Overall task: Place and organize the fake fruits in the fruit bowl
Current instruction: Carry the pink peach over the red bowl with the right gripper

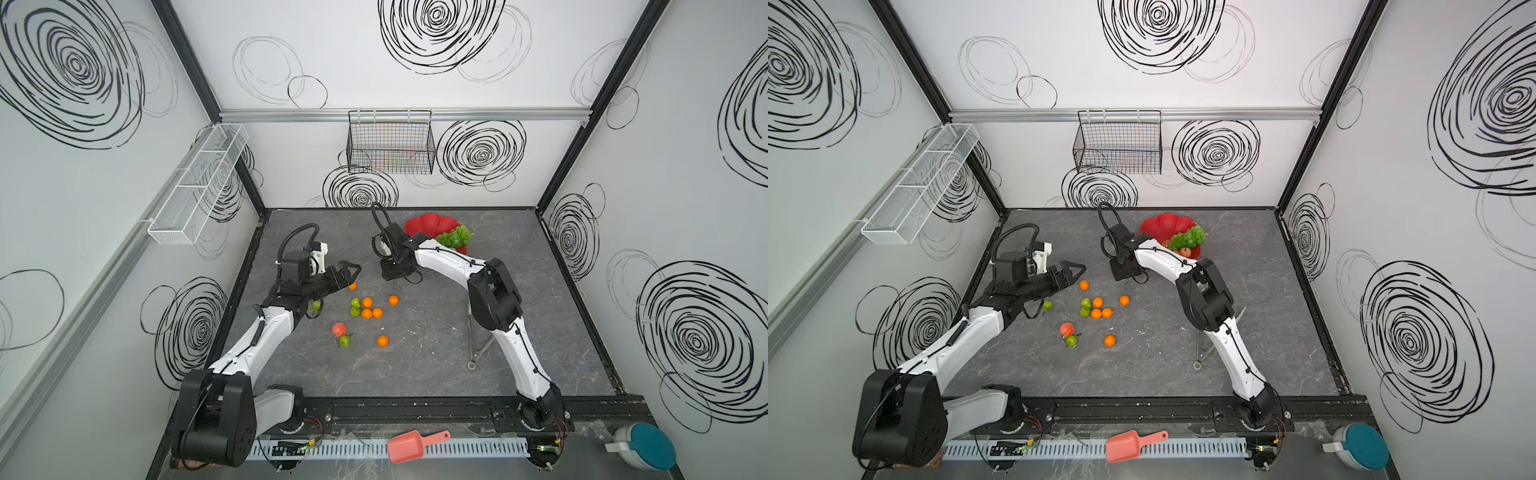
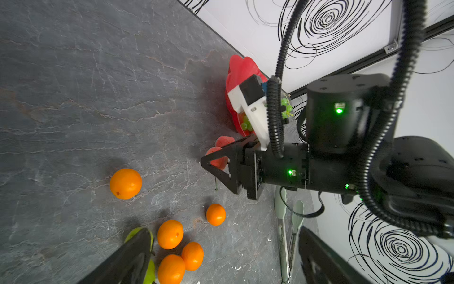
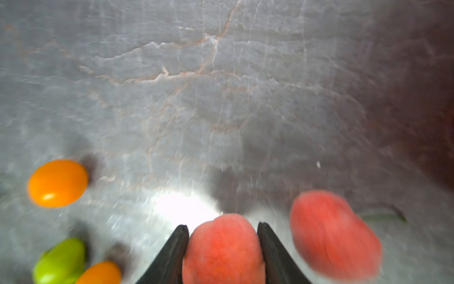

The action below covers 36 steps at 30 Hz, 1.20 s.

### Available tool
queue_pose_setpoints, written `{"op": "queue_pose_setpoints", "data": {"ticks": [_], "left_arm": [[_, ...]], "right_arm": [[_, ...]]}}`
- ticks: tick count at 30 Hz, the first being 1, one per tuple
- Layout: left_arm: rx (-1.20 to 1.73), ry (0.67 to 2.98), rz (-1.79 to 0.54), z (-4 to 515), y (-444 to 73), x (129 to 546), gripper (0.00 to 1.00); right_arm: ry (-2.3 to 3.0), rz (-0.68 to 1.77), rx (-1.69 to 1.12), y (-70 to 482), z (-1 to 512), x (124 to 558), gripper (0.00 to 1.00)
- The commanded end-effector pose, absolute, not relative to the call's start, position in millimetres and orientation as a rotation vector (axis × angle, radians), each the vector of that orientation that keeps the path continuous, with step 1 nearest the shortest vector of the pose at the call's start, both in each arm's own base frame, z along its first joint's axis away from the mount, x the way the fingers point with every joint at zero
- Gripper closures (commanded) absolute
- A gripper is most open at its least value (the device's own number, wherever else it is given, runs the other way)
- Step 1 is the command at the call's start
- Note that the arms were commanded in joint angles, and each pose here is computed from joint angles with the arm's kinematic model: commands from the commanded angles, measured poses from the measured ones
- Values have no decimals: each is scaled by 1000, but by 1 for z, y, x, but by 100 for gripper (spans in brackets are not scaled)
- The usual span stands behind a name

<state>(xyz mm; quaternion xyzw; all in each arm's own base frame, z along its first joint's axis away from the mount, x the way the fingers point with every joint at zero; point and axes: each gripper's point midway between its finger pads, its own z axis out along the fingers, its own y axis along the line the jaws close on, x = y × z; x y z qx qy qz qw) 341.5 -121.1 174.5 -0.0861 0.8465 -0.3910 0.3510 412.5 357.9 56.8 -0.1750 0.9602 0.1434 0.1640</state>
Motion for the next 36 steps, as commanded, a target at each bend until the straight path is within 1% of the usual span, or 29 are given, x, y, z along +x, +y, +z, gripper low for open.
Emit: {"op": "queue_pose_setpoints", "data": {"ticks": [1, 5, 12, 24, 29, 36], "left_arm": [[-134, 2105, -1000, 198, -128, 344, 4], [-59, 2107, -991, 206, -148, 339, 4], [61, 2128, -983, 216, -190, 333, 4], [317, 2141, -1008, 231, -292, 332, 4], [377, 2132, -1022, 237, -323, 340, 4], [359, 2119, -1033, 247, -349, 370, 4]], "right_arm": [[2634, 533, -466, 360, 109, 408, 54], [2603, 581, -413, 339, 126, 400, 54], [2578, 593, -266, 274, 140, 395, 55], [2562, 532, -30, 160, 145, 391, 55], [2552, 511, 58, 122, 145, 392, 55], [2521, 506, 173, 88, 145, 407, 55]]}}
